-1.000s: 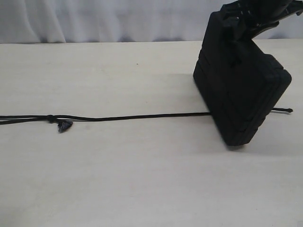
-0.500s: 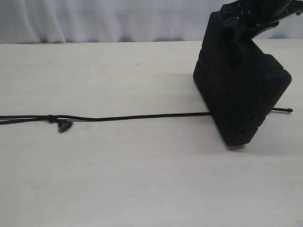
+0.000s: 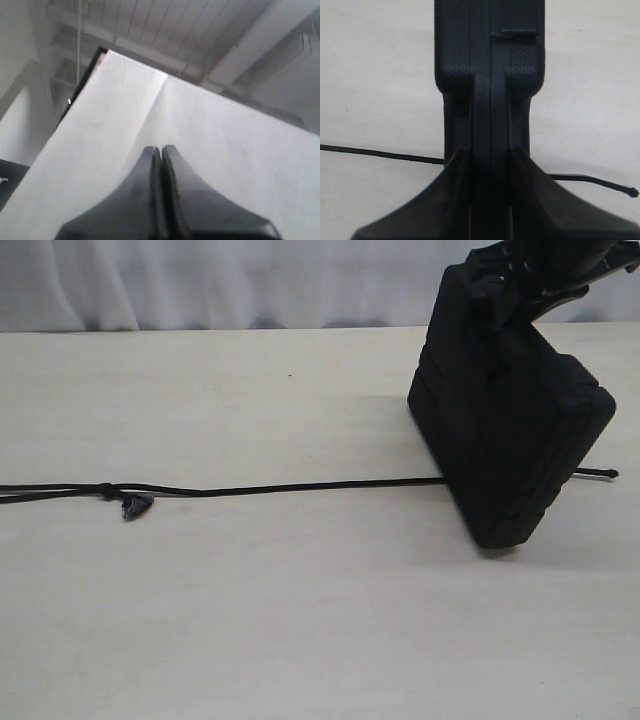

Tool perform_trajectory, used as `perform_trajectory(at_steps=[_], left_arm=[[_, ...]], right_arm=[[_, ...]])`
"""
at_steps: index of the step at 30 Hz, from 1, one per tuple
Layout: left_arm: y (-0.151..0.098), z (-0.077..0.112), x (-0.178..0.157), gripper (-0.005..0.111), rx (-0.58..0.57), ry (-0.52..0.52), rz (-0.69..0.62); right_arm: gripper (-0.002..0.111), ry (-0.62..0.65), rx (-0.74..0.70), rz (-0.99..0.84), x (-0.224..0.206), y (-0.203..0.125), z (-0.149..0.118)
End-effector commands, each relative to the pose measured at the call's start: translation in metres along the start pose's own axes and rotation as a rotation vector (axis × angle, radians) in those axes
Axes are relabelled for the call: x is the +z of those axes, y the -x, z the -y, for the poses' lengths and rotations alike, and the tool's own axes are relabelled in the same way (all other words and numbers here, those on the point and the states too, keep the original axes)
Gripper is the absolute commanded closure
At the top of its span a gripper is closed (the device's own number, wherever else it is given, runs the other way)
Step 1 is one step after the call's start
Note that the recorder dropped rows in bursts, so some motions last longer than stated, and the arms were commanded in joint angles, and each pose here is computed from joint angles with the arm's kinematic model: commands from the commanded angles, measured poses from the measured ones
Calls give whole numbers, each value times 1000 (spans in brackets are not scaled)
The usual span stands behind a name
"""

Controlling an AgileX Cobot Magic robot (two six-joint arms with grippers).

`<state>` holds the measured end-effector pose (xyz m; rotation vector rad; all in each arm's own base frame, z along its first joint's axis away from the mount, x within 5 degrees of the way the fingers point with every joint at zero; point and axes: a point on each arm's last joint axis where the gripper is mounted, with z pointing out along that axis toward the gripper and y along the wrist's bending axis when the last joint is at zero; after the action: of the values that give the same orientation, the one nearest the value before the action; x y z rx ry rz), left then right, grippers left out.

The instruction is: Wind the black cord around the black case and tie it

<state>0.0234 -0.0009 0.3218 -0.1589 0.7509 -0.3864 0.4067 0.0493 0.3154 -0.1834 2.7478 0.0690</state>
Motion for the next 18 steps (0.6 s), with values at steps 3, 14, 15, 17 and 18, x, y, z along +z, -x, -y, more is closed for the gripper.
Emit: perform_trajectory(at_steps=[3,14,15,17,18], left_arm=[[-4,13,69,107,54,-30,-340],[-133,-35,156,107,36,5,-797],[-149,-46,155,107,51,64,-874],[-189,-75,153,107,162,193,-1090],[-215,-96,148,107,285,269,-1247]], right_arm=[[104,-18,-21,-33,2,-3,5],[104,-18,-21,-33,2,-3,5],[104,-18,-21,-33,2,-3,5],[104,-18,-17,-31,2,-3,5],[104,-18,-17,-29,2,-3,5]])
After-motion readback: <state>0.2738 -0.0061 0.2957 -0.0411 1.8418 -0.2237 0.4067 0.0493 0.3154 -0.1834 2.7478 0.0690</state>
